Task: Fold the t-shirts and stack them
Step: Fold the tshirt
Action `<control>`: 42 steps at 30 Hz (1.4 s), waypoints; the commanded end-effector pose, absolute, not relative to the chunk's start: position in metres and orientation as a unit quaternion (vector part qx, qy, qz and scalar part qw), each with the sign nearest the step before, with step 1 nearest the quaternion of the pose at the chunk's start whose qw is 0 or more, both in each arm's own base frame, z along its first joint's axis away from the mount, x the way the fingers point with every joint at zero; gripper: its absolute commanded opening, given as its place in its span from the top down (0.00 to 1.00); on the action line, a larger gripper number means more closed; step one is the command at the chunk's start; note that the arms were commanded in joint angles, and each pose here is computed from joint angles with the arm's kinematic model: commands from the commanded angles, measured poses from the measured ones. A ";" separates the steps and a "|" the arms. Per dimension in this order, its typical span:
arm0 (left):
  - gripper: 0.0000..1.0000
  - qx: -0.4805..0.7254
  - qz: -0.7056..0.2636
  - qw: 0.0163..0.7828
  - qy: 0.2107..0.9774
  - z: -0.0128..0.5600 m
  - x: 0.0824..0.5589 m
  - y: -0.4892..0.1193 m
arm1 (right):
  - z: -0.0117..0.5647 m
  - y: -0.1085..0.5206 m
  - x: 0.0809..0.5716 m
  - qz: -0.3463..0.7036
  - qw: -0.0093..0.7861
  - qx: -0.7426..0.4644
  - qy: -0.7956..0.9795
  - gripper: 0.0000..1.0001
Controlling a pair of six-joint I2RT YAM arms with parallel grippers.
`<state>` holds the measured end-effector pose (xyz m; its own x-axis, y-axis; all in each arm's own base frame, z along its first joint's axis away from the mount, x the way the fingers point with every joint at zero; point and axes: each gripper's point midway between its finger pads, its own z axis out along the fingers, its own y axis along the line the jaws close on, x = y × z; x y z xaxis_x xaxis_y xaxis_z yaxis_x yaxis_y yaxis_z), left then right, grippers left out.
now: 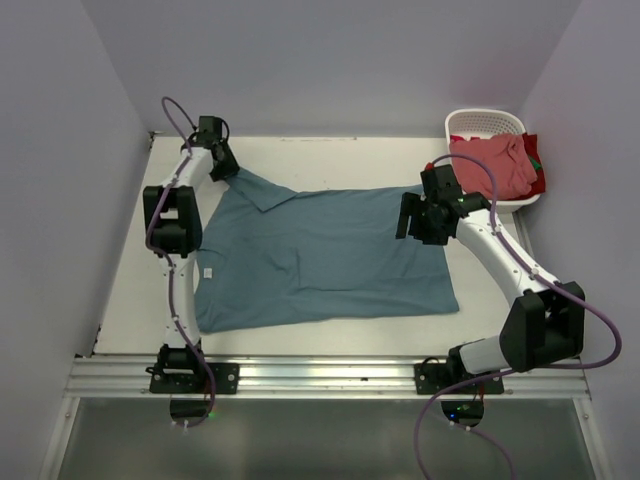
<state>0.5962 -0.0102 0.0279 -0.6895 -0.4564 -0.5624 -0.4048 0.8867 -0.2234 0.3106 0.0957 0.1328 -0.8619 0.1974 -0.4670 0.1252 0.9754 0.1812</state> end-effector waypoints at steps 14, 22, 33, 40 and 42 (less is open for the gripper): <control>0.53 -0.220 -0.023 0.362 0.906 0.065 0.588 0.002 | 0.139 0.100 0.322 0.078 0.266 0.078 0.958 0.29; 0.52 -0.221 -0.010 0.372 0.901 0.078 0.588 0.008 | 0.137 0.101 0.322 0.079 0.264 0.077 0.958 0.29; 0.51 -0.224 -0.001 0.330 0.917 0.043 0.584 0.008 | 0.136 0.099 0.320 0.076 0.263 0.075 0.959 0.29; 0.62 -0.218 -0.016 0.286 0.933 0.003 0.581 -0.002 | 0.136 0.099 0.321 0.076 0.263 0.076 0.959 0.30; 0.64 -0.217 -0.013 0.270 0.938 -0.010 0.577 -0.002 | 0.136 0.099 0.321 0.075 0.263 0.076 0.959 0.30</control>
